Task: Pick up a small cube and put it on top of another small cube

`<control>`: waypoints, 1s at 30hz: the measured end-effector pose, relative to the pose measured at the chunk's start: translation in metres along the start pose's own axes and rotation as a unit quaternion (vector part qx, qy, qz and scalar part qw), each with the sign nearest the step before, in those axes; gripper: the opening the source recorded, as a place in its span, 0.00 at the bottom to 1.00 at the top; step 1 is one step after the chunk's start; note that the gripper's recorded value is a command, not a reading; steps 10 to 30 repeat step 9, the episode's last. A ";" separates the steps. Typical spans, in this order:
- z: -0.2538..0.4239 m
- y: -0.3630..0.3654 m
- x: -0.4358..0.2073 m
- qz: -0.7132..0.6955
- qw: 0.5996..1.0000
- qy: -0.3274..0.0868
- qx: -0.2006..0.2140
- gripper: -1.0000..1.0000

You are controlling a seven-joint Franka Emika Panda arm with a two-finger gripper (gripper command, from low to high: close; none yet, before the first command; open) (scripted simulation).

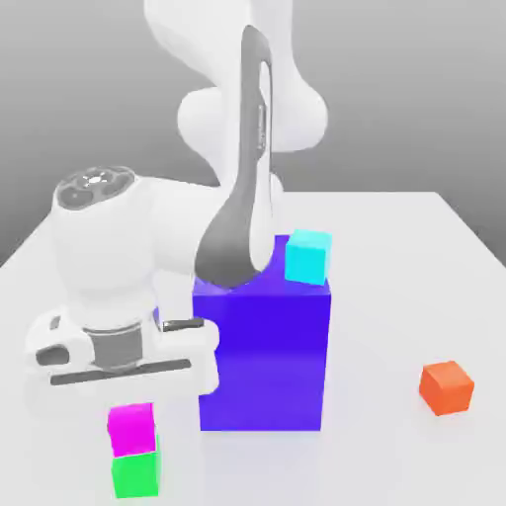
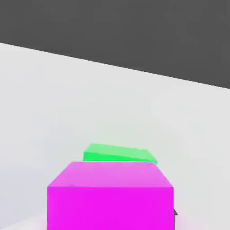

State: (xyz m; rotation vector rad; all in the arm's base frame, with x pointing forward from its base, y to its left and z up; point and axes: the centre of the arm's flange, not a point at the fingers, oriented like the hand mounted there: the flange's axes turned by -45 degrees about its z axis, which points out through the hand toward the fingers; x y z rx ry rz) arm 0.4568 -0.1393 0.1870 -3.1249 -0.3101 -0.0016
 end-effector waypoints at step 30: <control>-0.041 0.000 0.000 0.000 1.000 0.000 0.000 1.00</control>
